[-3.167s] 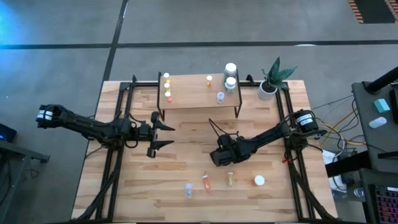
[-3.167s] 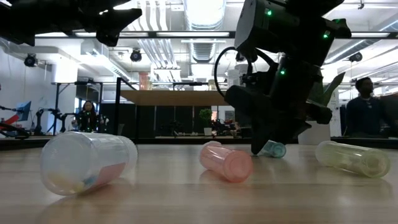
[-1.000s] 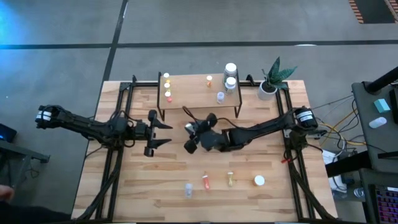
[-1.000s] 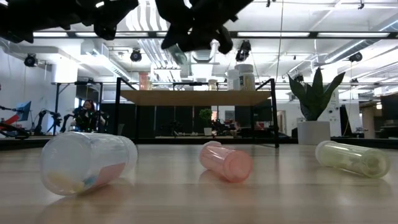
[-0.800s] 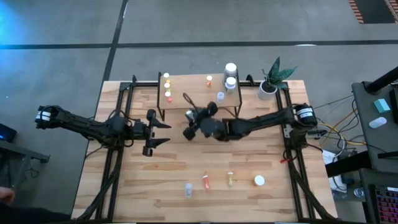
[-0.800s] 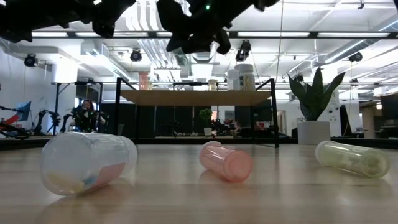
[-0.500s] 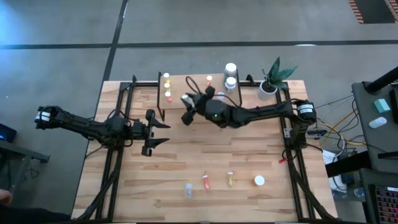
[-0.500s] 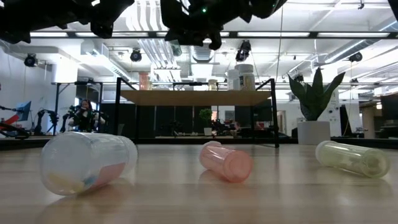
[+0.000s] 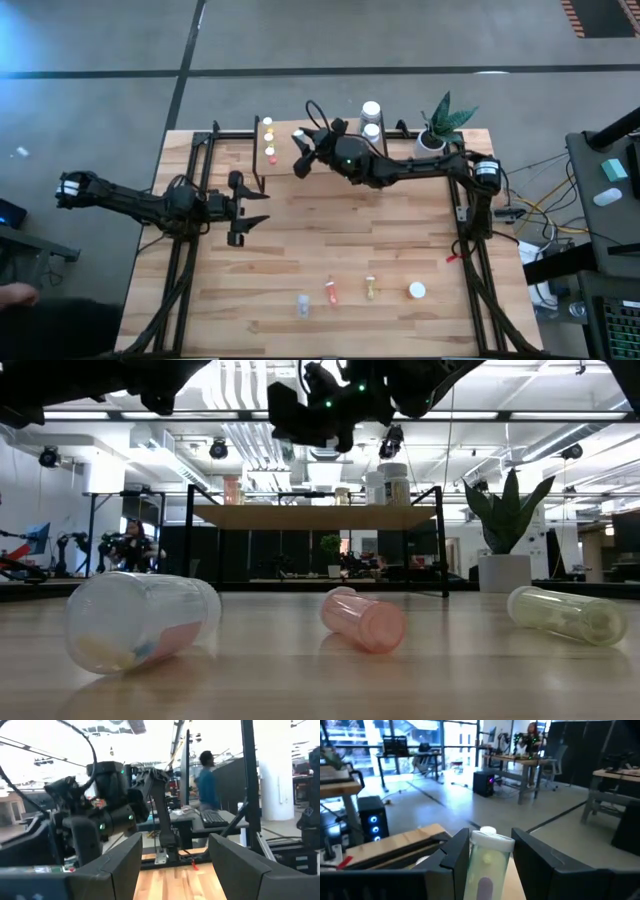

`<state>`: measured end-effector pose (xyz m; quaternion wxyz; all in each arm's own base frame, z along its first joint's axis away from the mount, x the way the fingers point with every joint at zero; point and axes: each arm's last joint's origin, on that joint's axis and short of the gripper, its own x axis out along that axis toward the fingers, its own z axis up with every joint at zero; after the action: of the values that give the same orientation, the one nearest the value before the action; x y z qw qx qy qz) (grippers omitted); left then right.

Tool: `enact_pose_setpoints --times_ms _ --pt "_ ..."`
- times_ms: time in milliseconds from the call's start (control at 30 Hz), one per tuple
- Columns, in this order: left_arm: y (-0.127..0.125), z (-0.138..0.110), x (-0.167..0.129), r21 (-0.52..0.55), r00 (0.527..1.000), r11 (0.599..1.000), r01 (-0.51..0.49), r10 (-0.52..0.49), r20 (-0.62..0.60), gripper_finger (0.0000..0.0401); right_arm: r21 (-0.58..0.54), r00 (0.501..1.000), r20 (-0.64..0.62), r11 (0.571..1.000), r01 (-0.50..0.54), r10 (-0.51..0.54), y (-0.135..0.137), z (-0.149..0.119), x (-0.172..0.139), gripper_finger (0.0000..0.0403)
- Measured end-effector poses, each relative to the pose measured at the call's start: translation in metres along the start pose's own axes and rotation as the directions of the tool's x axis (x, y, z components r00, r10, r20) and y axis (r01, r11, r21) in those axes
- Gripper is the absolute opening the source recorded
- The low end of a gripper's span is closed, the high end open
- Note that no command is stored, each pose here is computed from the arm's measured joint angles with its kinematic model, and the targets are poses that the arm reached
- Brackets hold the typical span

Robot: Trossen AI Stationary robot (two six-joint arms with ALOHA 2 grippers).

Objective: Pick and place medicine bottles onto shelf by color
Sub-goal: Put the blue pill bottle on the shelf

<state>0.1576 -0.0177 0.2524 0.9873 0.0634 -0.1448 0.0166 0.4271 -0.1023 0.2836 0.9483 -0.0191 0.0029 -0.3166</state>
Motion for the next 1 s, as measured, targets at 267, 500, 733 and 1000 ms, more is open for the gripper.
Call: enact_pose_setpoints --times_ms 267,500,733,1000 --pt "0.01 -0.001 0.005 0.066 0.974 0.982 -0.174 0.182 -0.135 0.0212 -0.002 0.993 0.025 0.993 -0.117 0.117 0.0 0.009 -0.003 0.0133" --pt "0.024 -0.008 0.016 0.049 0.947 0.965 -0.259 0.263 -0.186 0.0212 -0.002 0.988 0.043 0.989 -0.146 0.146 -0.003 0.013 -0.003 0.013" --pt "0.036 -0.006 0.024 -0.008 0.928 0.945 -0.328 0.32 -0.191 0.0213 0.018 0.964 0.066 0.966 -0.258 0.256 0.001 0.015 -0.005 0.0135" --pt "0.051 -0.013 0.032 -0.153 0.95 0.953 -0.26 0.224 -0.22 0.0213 0.039 0.894 0.081 0.895 -0.444 0.44 0.016 0.019 -0.013 0.0129"
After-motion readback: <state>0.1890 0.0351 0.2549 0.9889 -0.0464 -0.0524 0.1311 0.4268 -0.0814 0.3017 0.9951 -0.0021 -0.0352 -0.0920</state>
